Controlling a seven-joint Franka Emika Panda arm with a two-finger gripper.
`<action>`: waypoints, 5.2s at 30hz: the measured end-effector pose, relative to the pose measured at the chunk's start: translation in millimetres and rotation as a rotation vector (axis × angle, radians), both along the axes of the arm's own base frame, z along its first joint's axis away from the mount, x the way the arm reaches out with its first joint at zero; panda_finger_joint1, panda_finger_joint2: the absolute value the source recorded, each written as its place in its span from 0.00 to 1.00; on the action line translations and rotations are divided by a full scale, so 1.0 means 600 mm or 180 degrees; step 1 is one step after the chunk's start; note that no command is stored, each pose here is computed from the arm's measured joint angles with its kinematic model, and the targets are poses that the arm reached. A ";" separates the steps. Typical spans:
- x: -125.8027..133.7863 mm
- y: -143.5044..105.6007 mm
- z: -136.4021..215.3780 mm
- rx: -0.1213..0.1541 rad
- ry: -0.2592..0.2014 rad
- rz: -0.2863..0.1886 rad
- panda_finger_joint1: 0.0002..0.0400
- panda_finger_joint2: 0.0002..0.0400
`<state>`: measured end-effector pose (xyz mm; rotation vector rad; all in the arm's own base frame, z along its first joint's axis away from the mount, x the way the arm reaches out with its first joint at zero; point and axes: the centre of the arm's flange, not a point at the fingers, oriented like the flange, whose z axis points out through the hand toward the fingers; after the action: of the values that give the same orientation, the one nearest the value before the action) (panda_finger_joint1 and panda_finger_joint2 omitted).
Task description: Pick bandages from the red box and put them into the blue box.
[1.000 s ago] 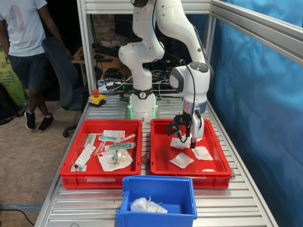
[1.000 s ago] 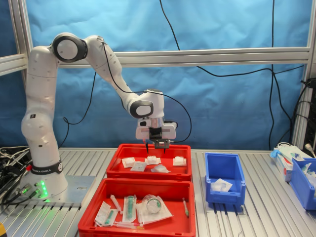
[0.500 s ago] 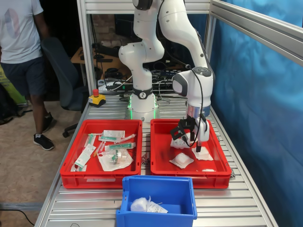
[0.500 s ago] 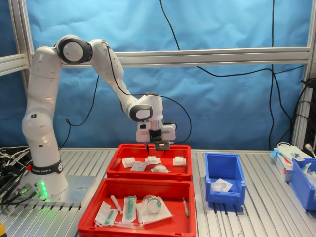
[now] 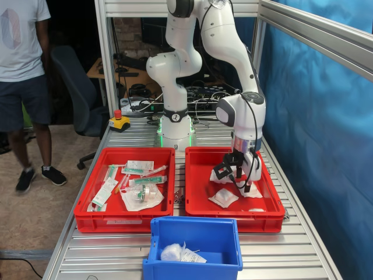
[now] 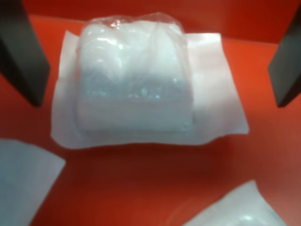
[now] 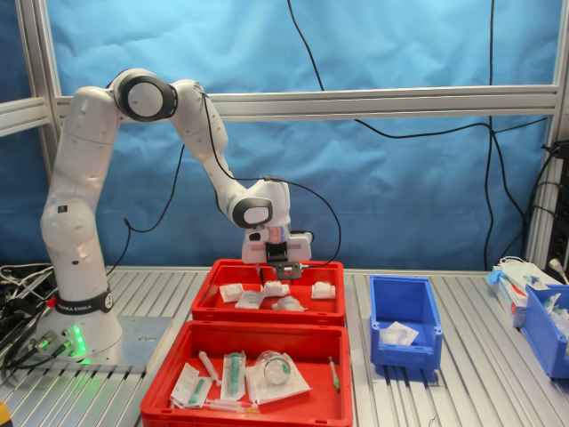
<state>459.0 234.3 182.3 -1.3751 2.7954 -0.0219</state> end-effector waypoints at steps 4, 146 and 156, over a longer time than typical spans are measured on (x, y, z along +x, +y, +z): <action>-0.004 0.012 -0.008 -0.0004 0.0013 0.0046 1.00 1.00; 0.274 -0.258 0.446 -0.0078 -0.0907 -0.0897 0.12 0.12; 0.354 -0.297 0.446 -0.0251 -0.1008 -0.1037 0.12 0.12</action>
<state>671.7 56.1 450.0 -0.8234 2.7302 -0.3280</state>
